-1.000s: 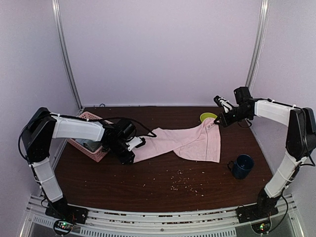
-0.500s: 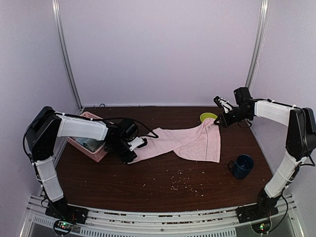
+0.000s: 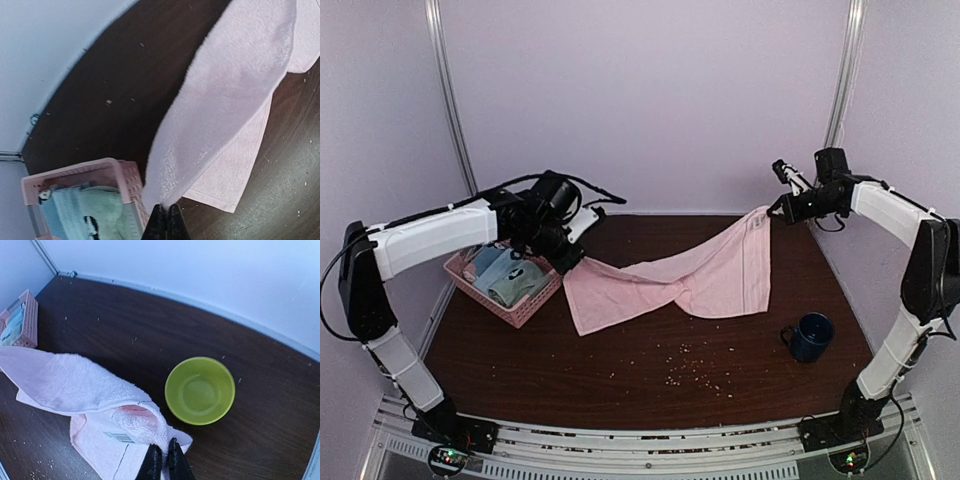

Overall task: Roll the towels
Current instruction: Flatten out the towel at the center of the board.

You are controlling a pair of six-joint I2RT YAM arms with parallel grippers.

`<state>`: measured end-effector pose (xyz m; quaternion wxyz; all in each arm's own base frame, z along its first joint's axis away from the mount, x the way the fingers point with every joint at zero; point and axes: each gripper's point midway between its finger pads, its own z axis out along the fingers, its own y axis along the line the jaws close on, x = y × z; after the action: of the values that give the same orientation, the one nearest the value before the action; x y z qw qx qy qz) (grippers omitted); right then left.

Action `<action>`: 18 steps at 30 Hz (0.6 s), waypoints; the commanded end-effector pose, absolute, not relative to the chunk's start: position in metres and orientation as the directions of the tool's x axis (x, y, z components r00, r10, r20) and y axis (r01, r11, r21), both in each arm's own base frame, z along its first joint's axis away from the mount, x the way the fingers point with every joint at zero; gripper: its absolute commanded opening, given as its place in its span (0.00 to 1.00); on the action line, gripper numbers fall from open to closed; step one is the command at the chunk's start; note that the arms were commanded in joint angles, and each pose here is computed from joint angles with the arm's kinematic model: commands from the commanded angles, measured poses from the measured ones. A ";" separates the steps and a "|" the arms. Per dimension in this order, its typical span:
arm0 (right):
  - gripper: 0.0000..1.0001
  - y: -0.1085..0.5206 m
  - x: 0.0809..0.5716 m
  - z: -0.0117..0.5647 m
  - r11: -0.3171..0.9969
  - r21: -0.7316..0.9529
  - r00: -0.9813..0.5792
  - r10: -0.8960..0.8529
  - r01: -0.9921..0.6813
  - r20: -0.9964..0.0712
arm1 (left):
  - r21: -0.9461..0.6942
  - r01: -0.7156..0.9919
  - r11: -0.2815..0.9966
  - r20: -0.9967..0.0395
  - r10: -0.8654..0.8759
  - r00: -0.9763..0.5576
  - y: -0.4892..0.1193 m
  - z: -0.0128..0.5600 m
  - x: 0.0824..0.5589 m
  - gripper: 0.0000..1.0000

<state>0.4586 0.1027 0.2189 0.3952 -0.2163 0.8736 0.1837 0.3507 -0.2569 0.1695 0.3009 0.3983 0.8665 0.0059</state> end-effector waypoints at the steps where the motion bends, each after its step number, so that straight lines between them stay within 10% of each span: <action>1: 0.00 0.081 0.460 0.299 0.851 0.167 -0.514 -0.135 -0.498 -0.847 | 0.365 0.539 0.759 -0.613 0.632 -0.474 -0.223 0.255 0.359 0.00; 18: 0.00 0.098 0.315 0.366 0.750 0.057 -0.324 -0.215 -0.659 -0.921 | 0.178 0.602 0.779 -0.872 0.409 -0.270 -0.181 0.368 0.248 0.00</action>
<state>0.3590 0.0861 0.3757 0.5226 -0.2356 0.7943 0.2014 0.2827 -0.1753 0.3672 0.5141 0.2990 0.8038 -0.0168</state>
